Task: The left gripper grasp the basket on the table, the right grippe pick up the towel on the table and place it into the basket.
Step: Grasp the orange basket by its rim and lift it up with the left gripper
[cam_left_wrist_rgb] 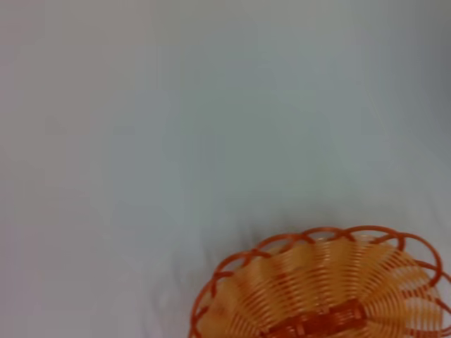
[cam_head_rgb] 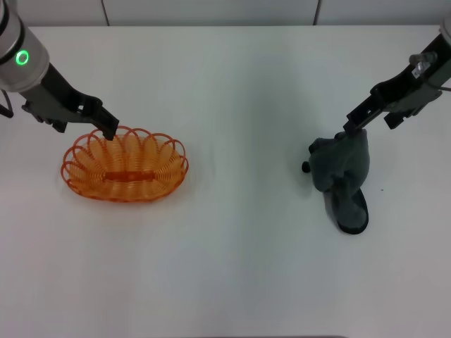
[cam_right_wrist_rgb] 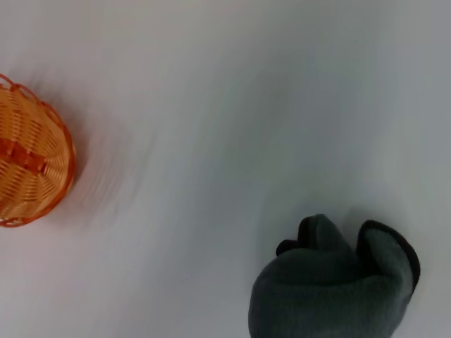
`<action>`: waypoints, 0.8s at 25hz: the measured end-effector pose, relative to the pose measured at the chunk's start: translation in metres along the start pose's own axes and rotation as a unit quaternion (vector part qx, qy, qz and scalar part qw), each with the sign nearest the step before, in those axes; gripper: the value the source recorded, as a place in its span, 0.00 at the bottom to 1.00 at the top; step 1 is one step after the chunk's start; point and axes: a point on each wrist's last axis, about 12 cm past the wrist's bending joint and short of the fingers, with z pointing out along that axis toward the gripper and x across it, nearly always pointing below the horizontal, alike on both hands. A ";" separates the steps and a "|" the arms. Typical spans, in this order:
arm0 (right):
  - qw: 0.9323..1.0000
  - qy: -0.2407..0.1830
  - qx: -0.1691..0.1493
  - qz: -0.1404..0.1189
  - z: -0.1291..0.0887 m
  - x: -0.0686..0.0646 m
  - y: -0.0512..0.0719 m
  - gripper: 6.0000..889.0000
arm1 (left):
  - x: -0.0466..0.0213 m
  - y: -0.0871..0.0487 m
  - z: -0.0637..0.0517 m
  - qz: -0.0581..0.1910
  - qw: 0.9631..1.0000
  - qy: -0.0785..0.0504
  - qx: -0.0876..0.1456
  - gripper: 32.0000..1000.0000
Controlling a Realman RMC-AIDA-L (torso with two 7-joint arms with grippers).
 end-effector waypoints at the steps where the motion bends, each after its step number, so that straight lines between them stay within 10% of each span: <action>1: 1.000 0.000 0.000 0.000 0.000 0.000 0.000 0.98 | 0.0000 0.002 0.003 -0.002 1.000 0.000 -0.005 0.87; 20: 1.000 -0.006 0.000 -0.005 0.006 0.000 -0.001 0.98 | 0.0123 0.033 0.054 -0.006 0.998 0.019 -0.055 0.87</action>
